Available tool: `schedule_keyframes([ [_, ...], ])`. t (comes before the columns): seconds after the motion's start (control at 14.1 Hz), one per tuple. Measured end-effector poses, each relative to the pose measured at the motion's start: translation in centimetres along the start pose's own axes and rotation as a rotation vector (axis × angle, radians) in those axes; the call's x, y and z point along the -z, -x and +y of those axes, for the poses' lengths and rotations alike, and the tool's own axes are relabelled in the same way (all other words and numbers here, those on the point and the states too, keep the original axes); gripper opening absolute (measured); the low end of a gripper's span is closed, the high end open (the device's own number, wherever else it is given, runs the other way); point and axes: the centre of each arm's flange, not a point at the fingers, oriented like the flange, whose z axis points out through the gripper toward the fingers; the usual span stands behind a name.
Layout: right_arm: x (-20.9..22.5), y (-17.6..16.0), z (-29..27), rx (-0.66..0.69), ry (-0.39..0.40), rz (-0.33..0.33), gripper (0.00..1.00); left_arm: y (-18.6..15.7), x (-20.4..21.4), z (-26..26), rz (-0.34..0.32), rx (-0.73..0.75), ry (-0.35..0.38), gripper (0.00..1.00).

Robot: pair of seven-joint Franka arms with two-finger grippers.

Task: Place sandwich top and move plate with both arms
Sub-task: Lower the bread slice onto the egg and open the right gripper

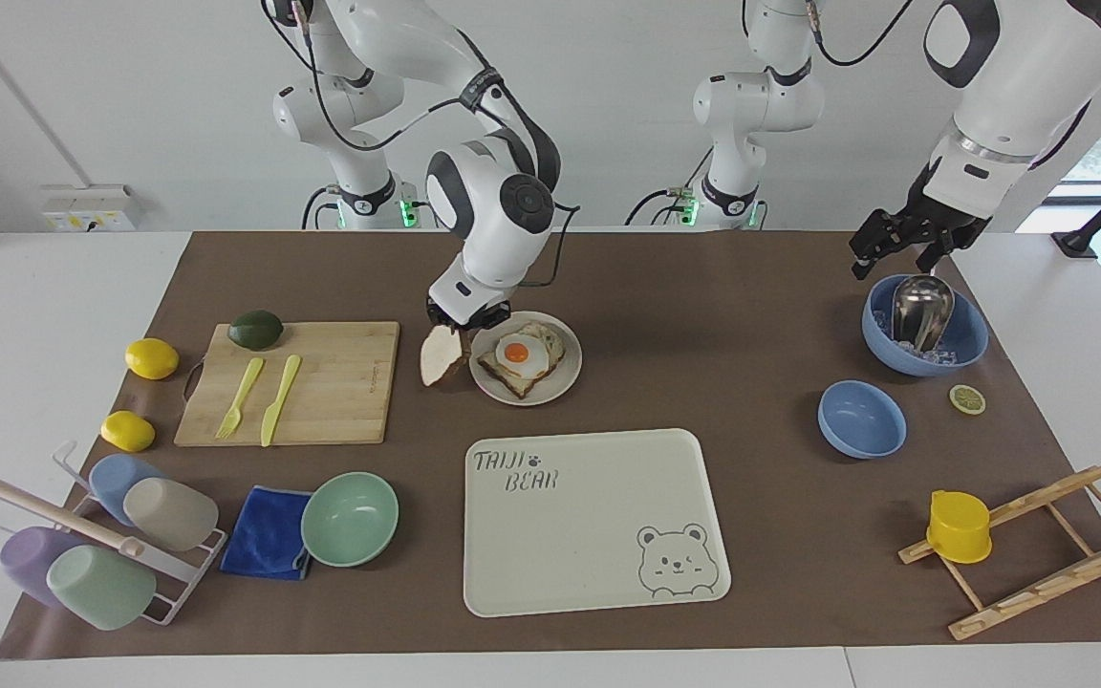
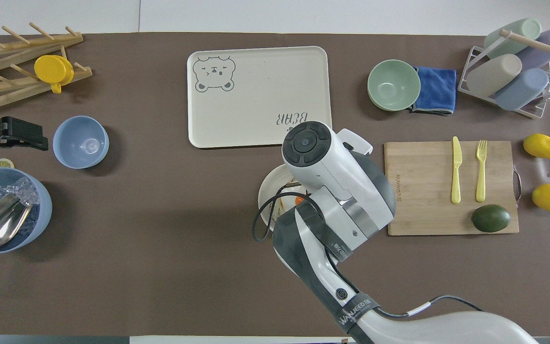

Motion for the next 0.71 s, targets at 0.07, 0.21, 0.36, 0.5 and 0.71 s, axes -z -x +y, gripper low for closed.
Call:
schedule_keyframes([
  [0.07, -0.1, -0.1, -0.5, -0.023, -0.012, 0.002, 0.14, 0.0, 0.0, -0.4, -0.001, 0.006, 0.000, 1.00],
  [0.21, 0.0, 0.2, -2.1, -0.073, -0.042, 0.011, 0.14, 0.0, 0.0, -1.0, -0.003, 0.018, 0.000, 1.00],
  [0.36, 0.4, 0.5, -3.5, -0.120, -0.092, 0.019, 0.14, 0.0, 0.0, -1.3, -0.005, 0.023, 0.000, 1.00],
  [0.5, 0.9, 0.6, -3.9, -0.129, -0.112, 0.022, 0.14, 0.0, 0.0, -1.3, -0.006, 0.023, 0.000, 1.00],
  [0.71, 2.8, 1.0, -4.9, -0.121, -0.125, 0.037, 0.14, 0.0, -0.2, -1.2, -0.010, 0.022, -0.001, 1.00],
])
